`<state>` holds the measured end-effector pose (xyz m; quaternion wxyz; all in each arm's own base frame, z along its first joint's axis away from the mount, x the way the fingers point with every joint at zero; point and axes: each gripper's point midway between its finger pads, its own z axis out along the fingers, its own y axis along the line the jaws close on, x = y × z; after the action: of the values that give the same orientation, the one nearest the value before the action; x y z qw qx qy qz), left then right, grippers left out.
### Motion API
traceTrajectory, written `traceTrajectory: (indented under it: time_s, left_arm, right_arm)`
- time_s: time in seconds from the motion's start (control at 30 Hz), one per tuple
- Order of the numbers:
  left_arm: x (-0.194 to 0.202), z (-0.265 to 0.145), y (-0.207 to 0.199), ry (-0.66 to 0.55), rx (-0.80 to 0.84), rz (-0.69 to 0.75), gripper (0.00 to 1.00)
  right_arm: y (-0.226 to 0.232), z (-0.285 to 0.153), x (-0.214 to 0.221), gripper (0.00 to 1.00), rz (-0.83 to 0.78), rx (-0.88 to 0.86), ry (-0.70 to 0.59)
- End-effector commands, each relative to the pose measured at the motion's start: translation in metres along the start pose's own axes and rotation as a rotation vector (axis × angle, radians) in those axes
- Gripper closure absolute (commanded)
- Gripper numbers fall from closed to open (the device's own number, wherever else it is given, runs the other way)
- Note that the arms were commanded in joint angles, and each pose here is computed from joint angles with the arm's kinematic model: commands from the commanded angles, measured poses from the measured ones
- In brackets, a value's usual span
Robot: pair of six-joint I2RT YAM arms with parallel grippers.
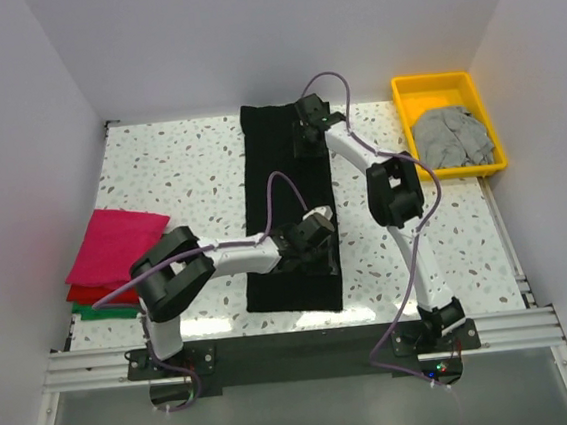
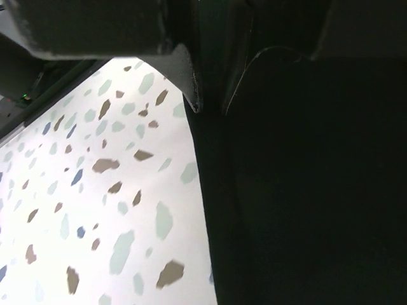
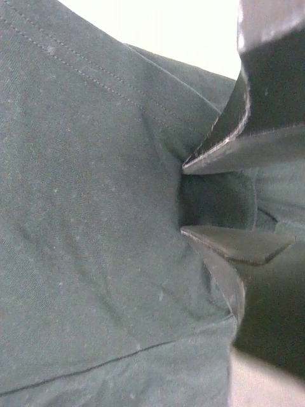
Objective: Fold and stack the t-shirts
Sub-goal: Fold the tshirt
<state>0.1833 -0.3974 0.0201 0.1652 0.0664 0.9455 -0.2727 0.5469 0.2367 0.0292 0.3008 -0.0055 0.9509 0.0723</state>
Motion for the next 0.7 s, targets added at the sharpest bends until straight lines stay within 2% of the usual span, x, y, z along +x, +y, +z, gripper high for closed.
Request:
traceTrajectory:
  time_s: [0.0, 0.17, 0.27, 0.4, 0.43, 0.47, 0.5, 0.53, 0.57, 0.6, 0.63, 0.67]
  left_arm:
    - [-0.015, 0.001, -0.017, 0.028, 0.066, 0.017, 0.77]
    - [-0.047, -0.023, -0.029, -0.033, 0.12, 0.028, 0.7]
    - [-0.06, -0.044, -0.033, -0.053, 0.169, 0.028, 0.63]
    - [-0.076, -0.079, -0.03, -0.112, 0.188, 0.021, 0.57]
    - [-0.078, -0.086, -0.027, -0.128, 0.174, 0.018, 0.55]
    - [-0.08, -0.103, -0.024, -0.16, 0.169, 0.017, 0.53]
    - [-0.081, -0.109, -0.008, -0.182, 0.106, 0.003, 0.52]
    - [-0.079, -0.122, 0.001, -0.204, 0.085, -0.006, 0.5]
    - [-0.078, -0.127, 0.011, -0.214, 0.053, -0.018, 0.49]
    - [-0.074, -0.132, 0.032, -0.217, -0.024, -0.045, 0.48]
    - [-0.069, -0.136, 0.041, -0.216, -0.047, -0.05, 0.46]
    - [-0.061, -0.142, 0.052, -0.218, -0.061, -0.053, 0.45]
  right_arm:
    - [-0.013, 0.023, -0.003, 0.54, -0.031, -0.006, 0.015]
    - [0.0, -0.007, -0.034, 0.43, -0.037, -0.07, -0.054]
    - [0.01, -0.043, -0.061, 0.37, -0.034, -0.12, -0.116]
    - [0.017, -0.102, -0.086, 0.33, -0.011, -0.166, -0.168]
    - [0.017, -0.132, -0.097, 0.33, 0.002, -0.179, -0.208]
    - [0.016, -0.144, -0.097, 0.33, 0.018, -0.182, -0.211]
    - [0.009, -0.143, -0.078, 0.33, 0.026, -0.159, -0.161]
    - [0.01, -0.179, -0.084, 0.33, 0.055, -0.181, -0.203]
    - [0.008, -0.187, -0.075, 0.33, 0.062, -0.191, -0.196]
    - [0.003, -0.18, -0.043, 0.33, 0.07, -0.199, -0.14]
    - [0.001, -0.187, -0.03, 0.33, 0.087, -0.202, -0.131]
    - [0.004, -0.224, -0.029, 0.33, 0.125, -0.252, -0.187]
